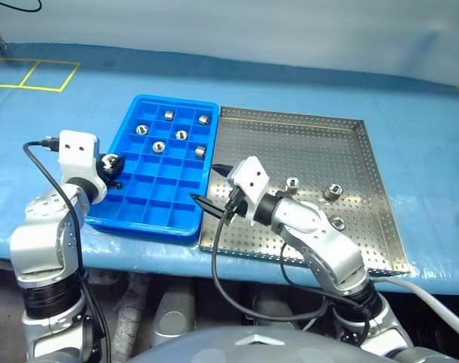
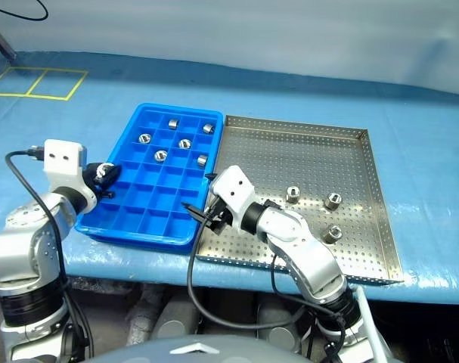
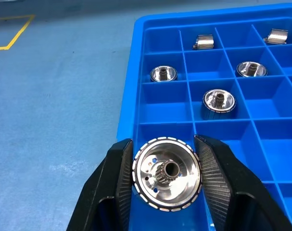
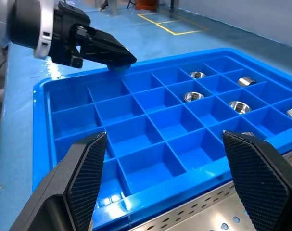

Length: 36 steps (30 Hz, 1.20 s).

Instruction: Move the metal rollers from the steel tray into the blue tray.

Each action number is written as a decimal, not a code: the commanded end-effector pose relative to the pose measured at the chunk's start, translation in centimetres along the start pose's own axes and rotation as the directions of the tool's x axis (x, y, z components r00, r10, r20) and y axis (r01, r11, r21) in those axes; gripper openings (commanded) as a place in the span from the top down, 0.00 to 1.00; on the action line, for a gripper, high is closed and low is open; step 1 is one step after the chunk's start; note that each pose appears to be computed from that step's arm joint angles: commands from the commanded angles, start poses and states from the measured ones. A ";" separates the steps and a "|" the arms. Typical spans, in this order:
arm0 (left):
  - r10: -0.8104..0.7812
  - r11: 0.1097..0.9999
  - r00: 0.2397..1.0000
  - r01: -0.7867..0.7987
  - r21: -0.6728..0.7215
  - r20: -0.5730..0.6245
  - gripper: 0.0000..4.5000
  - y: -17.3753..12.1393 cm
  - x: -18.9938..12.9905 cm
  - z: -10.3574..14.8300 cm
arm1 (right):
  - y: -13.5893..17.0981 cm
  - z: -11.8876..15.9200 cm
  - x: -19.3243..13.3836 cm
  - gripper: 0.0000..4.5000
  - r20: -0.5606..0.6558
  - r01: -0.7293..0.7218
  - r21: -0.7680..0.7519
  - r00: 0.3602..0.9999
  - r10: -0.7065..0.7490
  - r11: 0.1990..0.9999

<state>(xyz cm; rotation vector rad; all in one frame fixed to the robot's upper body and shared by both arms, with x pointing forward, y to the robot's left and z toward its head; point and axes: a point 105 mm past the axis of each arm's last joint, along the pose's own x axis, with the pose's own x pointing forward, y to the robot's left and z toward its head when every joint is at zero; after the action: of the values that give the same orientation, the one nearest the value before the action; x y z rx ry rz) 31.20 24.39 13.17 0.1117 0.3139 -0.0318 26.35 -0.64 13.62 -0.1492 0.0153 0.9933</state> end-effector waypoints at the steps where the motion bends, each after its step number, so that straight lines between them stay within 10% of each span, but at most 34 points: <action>1: 0.019 1.000 0.999 -0.020 0.013 0.043 0.61 0.0 1.1 1.0 | 0.2 1.0 -0.3 0.10 0.043 0.006 -0.026 0.999 -0.004 1.000; 16: 0.086 0.994 0.995 -0.083 0.065 -0.048 0.61 0.8 5.0 -0.6 | -0.5 0.1 -1.7 0.10 0.021 0.114 0.003 0.993 -0.114 0.993; 26: 0.019 0.995 1.000 -0.018 0.101 -0.006 0.01 -0.2 3.6 1.6 | -0.7 -0.1 -2.6 0.10 0.013 0.152 0.015 0.988 -0.152 0.988; 30: -0.423 0.906 0.892 0.411 0.104 0.158 0.01 -8.0 2.0 5.4 | -0.7 0.0 -3.7 0.10 0.007 0.168 0.009 0.986 -0.168 0.986; 36: -0.738 0.665 0.673 0.715 0.217 0.045 0.01 -15.4 0.9 4.6 | -0.7 -0.8 -7.0 0.10 -0.065 0.212 -0.007 0.975 -0.212 0.977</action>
<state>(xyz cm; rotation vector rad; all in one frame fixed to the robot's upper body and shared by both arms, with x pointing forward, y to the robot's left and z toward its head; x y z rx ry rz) 33.06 9.87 15.02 0.1341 0.2284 -0.7984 23.80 -6.57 12.01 -0.1694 0.1072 0.7725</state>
